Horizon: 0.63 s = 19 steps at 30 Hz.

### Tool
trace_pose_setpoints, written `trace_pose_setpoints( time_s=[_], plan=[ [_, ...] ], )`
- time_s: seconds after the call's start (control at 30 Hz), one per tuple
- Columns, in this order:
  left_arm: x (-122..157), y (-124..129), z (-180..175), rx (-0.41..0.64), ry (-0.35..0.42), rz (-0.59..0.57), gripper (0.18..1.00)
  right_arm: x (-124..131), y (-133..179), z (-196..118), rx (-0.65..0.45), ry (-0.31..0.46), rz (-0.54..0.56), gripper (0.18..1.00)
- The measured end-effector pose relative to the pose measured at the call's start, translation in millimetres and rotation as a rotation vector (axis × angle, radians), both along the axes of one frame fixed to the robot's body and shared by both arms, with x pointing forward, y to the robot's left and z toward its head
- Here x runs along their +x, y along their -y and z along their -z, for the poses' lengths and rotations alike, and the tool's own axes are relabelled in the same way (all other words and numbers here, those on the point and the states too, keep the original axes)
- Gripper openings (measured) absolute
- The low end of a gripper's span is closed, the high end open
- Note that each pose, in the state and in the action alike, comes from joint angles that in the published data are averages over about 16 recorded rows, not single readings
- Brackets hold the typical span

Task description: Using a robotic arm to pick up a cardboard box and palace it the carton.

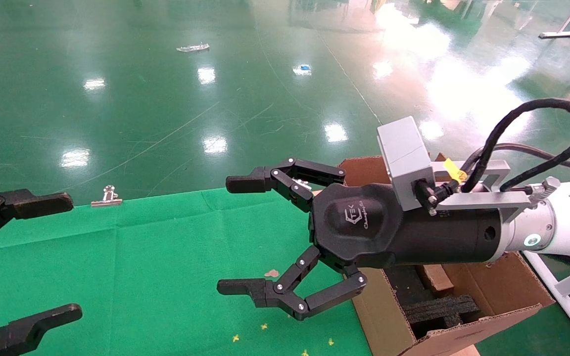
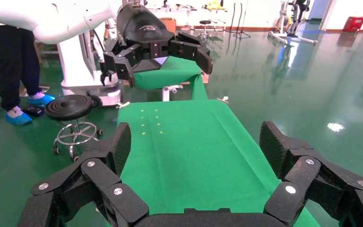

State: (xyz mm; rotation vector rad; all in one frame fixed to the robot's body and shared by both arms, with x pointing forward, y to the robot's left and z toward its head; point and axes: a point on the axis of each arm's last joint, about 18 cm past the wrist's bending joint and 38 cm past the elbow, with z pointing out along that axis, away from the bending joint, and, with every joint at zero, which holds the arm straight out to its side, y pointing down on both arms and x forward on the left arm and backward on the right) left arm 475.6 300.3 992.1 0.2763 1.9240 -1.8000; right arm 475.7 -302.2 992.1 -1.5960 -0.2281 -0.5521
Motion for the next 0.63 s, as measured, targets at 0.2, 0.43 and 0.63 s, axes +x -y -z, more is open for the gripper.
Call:
trace_pose_setpoints(
  time_s=[0.2,0.43,0.63],
  plan=[
    [0.0,0.0,0.0,0.000,0.000,0.000,1.001,0.0,0.0,0.0,0.000,0.000,0.000,1.000],
    [0.0,0.0,0.0,0.000,0.000,0.000,1.001,0.0,0.0,0.0,0.000,0.000,0.000,1.000],
    [0.0,0.0,0.0,0.000,0.000,0.000,1.001,0.0,0.0,0.0,0.000,0.000,0.000,1.000]
  ],
)
